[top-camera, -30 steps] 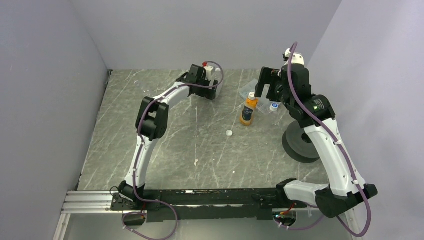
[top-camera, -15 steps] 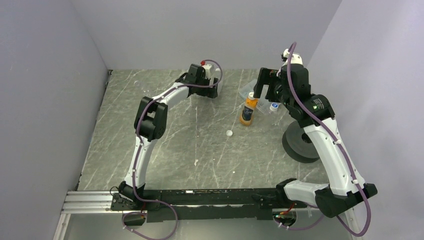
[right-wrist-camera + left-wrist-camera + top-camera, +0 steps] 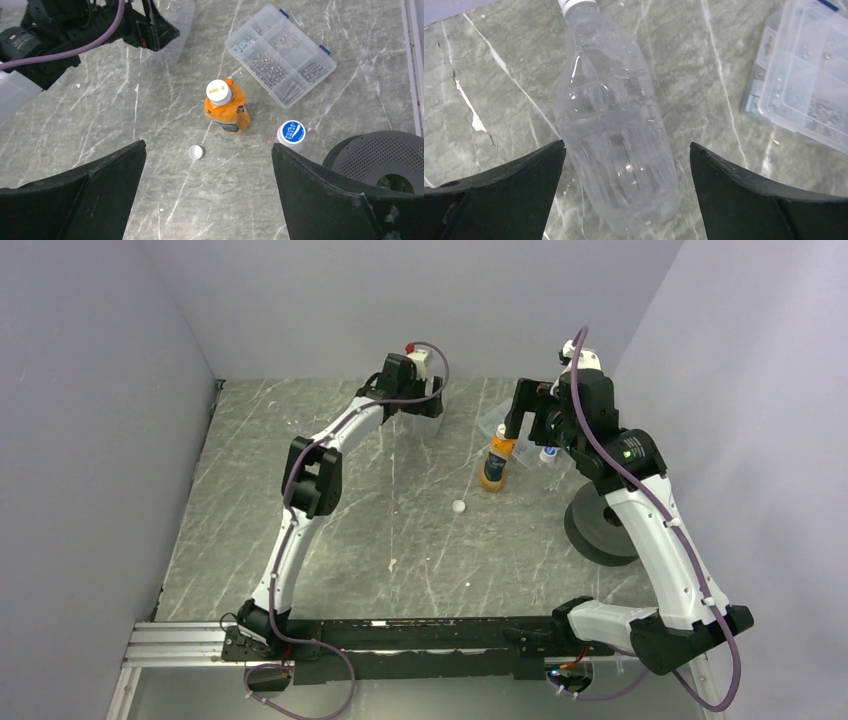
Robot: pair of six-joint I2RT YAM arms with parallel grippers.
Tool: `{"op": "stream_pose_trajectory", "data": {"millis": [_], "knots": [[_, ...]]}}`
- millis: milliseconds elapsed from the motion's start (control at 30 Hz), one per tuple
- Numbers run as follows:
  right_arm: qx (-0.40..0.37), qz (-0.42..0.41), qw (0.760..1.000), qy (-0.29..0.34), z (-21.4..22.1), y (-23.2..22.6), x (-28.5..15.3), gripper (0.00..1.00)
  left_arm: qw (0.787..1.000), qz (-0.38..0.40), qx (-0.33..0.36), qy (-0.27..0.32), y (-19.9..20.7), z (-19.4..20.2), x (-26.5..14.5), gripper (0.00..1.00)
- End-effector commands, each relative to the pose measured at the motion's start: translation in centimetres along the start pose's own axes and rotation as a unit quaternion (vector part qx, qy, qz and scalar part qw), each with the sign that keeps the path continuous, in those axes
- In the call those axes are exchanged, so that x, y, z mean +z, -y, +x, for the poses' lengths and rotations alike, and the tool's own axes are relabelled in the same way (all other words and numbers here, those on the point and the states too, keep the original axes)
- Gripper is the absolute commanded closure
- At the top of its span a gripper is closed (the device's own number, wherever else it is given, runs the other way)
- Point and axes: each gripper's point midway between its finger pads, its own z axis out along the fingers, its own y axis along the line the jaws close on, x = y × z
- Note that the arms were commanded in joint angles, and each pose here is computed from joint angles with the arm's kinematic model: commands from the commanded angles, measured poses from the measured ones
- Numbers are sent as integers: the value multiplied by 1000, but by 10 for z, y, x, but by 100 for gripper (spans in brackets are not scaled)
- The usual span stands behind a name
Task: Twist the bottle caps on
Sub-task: Pick up the plastic bottle at the center of the board.
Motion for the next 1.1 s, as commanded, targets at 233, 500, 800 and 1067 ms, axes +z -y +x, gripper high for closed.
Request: {"op": "stream_pose_trajectory", "data": {"millis": [233, 500, 800, 1067], "knots": [[4, -18, 1000, 1, 0, -7, 3, 0, 997, -36, 4, -69, -12, 54, 25, 8], [4, -36, 999, -7, 4, -13, 4, 0, 999, -10, 7, -33, 10, 36, -23, 74], [8, -143, 990, 13, -14, -55, -4, 0, 992, 101, 2, 69, 53, -14, -198, 100], [1, -333, 940, 74, -26, -115, -41, 0, 930, 348, -30, 116, 111, -26, -358, 100]]}}
